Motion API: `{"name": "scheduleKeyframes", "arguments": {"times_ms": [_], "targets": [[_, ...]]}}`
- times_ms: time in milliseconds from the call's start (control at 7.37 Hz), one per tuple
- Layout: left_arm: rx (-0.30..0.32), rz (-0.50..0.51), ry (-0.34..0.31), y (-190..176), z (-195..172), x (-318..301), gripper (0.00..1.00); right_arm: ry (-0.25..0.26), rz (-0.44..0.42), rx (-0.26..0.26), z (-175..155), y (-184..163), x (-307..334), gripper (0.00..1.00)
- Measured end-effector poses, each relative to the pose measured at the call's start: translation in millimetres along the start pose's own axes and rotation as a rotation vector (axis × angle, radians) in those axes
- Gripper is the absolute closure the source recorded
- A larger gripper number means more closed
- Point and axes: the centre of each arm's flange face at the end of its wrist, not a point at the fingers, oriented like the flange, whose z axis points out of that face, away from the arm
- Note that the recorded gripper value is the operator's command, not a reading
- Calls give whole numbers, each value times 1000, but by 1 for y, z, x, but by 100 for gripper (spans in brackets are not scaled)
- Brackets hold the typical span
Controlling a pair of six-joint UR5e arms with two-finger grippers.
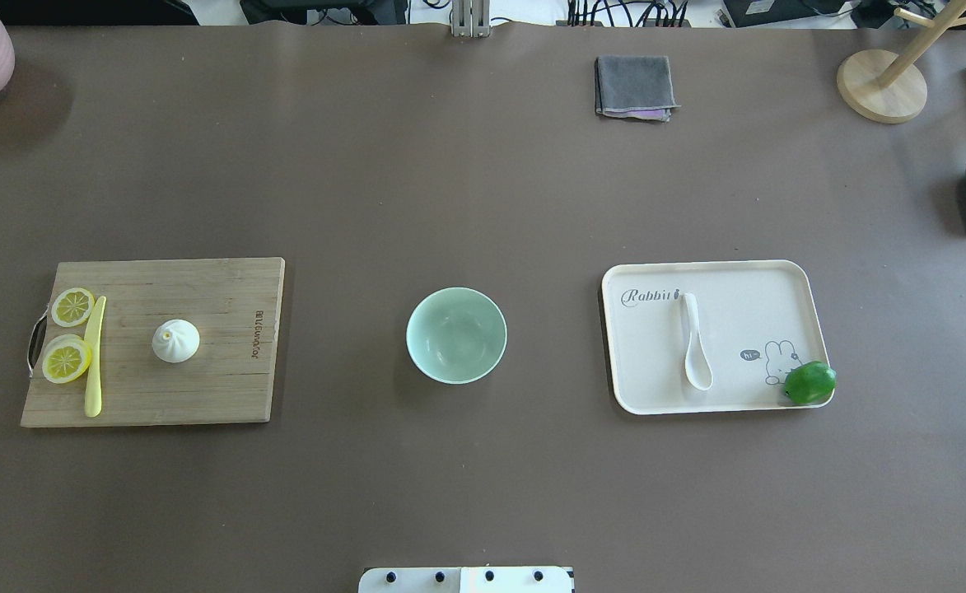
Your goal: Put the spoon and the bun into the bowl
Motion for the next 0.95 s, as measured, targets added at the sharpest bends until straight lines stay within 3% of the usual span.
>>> {"name": "scheduleKeyframes", "arguments": {"times_ms": [136, 271, 543, 679, 950], "targets": [[3, 3, -1, -1, -1, 1, 1, 0, -17, 21, -4, -3, -3, 0], [8, 8, -3, -3, -3, 2, 1, 0, -60, 74, -10, -9, -8, 0], [37, 30, -8, -19, -15, 11, 1, -2, -189, 242, -29, -22, -24, 0], [68, 59, -13, -31, -25, 19, 1, -6, -230, 313, -39, -28, -35, 0], [171, 155, -41, -62, -46, 31, 1, -27, -282, 385, -54, -50, -67, 0]]}}
